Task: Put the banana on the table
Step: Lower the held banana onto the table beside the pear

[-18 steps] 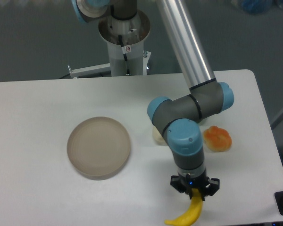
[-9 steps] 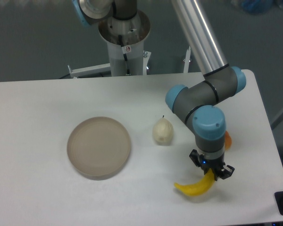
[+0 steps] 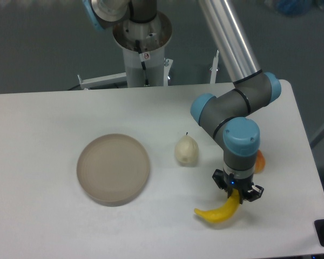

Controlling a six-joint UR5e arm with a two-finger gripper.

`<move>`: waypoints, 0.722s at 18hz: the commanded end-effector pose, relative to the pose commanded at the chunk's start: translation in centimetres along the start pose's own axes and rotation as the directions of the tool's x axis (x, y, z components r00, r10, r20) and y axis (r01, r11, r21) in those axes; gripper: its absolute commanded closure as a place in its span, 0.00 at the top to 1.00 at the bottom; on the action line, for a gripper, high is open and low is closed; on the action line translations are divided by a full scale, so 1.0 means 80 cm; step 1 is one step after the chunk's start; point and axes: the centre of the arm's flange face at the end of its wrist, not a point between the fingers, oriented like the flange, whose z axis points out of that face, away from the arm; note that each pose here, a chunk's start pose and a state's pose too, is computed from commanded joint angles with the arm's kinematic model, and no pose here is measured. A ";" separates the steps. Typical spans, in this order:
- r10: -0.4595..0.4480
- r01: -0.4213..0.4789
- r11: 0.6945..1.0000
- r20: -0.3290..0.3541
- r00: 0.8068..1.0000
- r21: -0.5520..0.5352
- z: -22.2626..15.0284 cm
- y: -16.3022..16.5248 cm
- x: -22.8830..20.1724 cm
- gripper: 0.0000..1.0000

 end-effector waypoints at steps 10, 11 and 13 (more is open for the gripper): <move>0.009 -0.009 1.000 -0.021 1.000 -0.018 0.013 0.006 0.011 0.34; 0.011 -0.011 1.000 -0.021 1.000 -0.018 0.014 0.006 0.011 0.34; 0.017 -0.017 1.000 -0.027 0.999 -0.023 0.018 0.008 0.013 0.34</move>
